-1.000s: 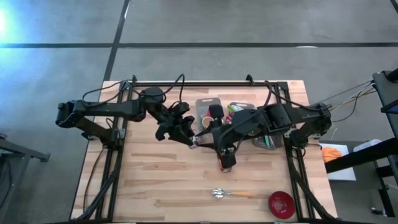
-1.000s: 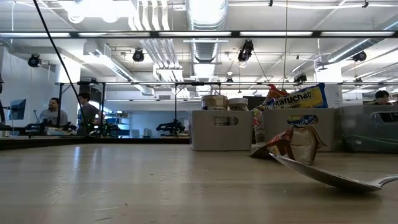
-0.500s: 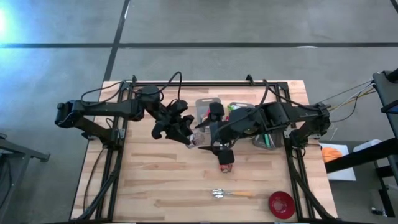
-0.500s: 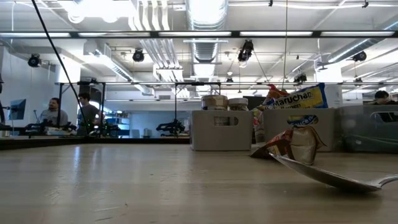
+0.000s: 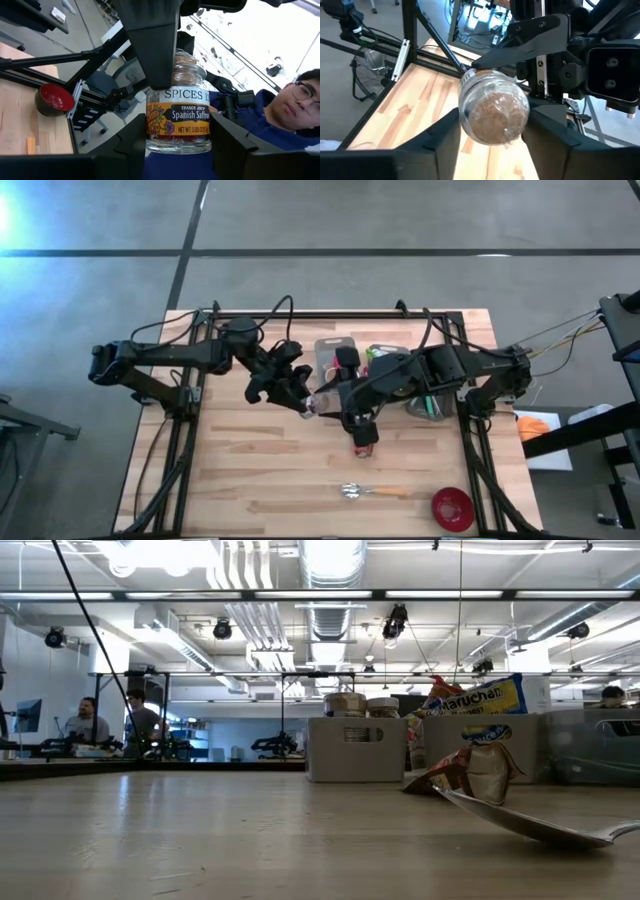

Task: Pick & Place Food Item
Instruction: Put the brown seasoning bottle into the left gray bin

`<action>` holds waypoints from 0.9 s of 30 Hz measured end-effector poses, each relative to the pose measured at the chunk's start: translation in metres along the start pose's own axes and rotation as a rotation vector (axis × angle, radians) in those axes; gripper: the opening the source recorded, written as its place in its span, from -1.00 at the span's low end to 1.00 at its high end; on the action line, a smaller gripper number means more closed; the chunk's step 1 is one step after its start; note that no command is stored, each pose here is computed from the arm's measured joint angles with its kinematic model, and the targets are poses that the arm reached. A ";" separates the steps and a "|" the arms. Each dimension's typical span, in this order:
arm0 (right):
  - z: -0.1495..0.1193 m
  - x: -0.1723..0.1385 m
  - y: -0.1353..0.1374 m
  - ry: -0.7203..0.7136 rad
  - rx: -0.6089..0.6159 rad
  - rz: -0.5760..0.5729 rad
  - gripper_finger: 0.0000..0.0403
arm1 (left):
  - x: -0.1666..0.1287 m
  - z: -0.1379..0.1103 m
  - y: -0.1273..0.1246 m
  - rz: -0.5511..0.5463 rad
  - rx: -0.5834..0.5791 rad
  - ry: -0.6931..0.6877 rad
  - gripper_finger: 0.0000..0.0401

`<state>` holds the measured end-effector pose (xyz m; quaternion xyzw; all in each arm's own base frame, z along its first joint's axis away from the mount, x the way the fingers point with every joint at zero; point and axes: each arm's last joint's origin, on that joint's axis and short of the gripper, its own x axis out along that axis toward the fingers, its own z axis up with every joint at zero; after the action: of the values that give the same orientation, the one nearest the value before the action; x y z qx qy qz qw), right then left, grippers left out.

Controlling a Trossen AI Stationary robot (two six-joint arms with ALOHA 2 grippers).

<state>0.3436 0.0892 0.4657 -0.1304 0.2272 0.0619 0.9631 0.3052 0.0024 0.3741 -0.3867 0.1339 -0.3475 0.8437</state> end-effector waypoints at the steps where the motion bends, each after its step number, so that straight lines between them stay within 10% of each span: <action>1: 0.000 0.000 0.000 -0.001 -0.001 0.005 -0.05 | 0.000 0.000 0.000 -0.002 0.001 0.001 -0.16; 18: 0.001 0.000 -0.001 -0.014 0.083 0.017 -0.41 | -0.001 0.001 -0.002 -0.015 0.014 0.004 -0.16; 27: -0.001 -0.001 -0.004 0.007 0.163 0.012 0.04 | -0.001 0.001 0.000 -0.006 0.005 -0.006 -0.16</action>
<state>0.3429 0.0847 0.4666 -0.0504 0.2358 0.0483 0.9693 0.3050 0.0040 0.3750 -0.3860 0.1292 -0.3494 0.8439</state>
